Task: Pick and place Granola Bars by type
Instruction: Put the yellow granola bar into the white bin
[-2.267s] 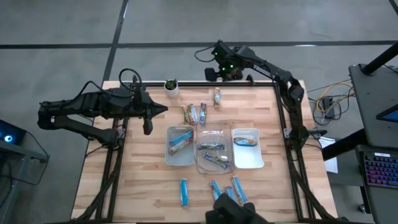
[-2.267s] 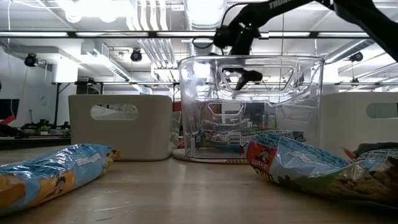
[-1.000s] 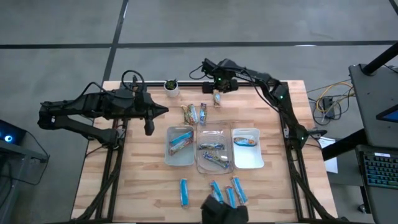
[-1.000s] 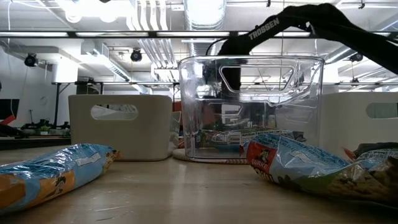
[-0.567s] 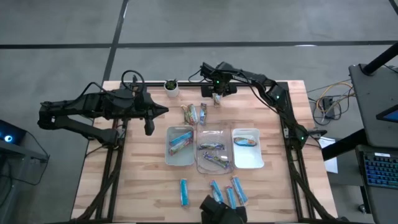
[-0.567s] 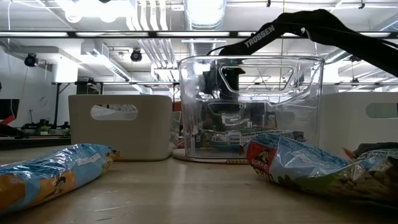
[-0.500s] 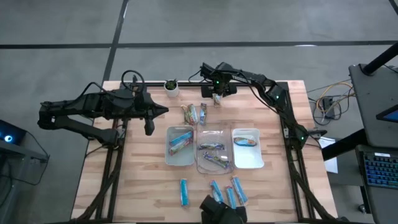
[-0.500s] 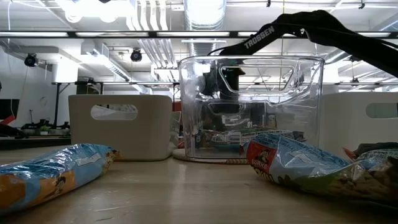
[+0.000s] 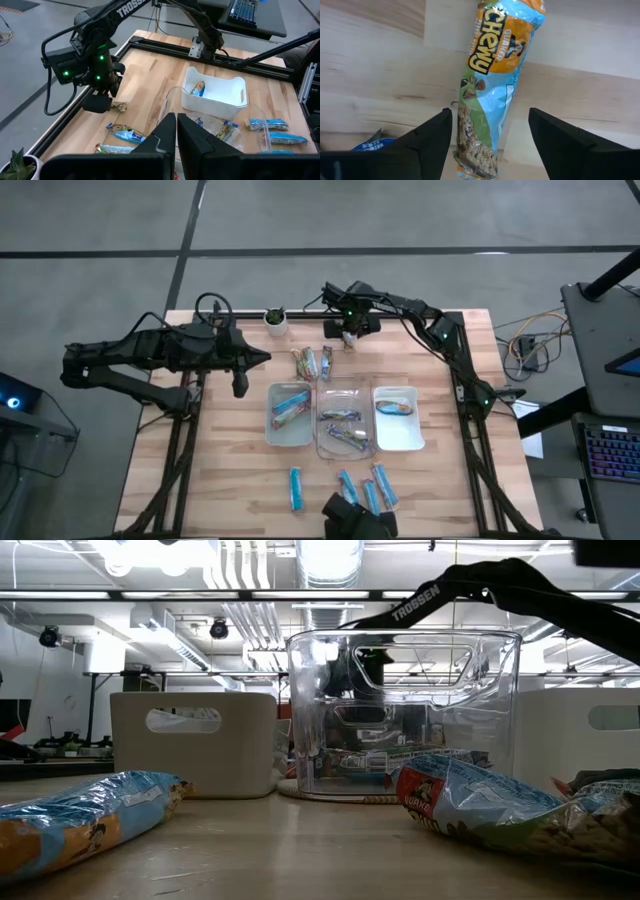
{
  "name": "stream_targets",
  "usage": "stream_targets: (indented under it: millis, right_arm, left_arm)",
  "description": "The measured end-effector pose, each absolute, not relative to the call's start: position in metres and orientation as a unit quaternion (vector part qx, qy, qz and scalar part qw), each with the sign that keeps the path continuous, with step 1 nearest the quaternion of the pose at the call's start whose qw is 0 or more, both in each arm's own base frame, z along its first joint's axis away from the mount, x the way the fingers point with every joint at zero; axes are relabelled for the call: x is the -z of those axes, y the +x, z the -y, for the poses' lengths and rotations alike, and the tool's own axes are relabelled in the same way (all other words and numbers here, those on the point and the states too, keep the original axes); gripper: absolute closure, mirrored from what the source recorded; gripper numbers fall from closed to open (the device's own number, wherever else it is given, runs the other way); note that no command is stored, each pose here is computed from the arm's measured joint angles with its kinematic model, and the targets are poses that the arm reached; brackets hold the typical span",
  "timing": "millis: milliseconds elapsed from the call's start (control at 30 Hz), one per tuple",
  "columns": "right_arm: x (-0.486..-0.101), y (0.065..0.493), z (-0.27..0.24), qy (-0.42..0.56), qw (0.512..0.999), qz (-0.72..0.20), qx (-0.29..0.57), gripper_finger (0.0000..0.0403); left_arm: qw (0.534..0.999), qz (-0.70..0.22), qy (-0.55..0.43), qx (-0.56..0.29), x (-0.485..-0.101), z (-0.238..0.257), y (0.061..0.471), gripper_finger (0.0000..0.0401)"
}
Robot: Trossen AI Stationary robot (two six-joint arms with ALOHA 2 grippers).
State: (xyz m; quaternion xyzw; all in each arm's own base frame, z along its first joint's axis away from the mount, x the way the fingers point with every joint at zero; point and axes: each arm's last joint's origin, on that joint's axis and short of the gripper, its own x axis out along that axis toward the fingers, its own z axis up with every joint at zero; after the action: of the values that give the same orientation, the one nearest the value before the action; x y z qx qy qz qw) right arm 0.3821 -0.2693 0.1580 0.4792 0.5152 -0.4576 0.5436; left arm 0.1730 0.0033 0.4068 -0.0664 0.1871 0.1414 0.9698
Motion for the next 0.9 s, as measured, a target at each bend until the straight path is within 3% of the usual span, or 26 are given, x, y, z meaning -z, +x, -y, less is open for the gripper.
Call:
stream_targets:
  millis: [467, 900]
  right_arm:
    - [-0.147, 0.378, 0.265, 0.491, 0.526, -0.532, 0.447, 0.0197]
    - [-0.147, 0.378, 0.265, 0.492, 0.529, -0.535, 0.438, 0.0283]
  left_arm:
    - [0.970, -0.187, -0.066, -0.141, -0.407, -0.003, 0.173, 0.0401]
    - [0.970, -0.187, -0.066, -0.141, -0.407, -0.003, 0.173, 0.0401]
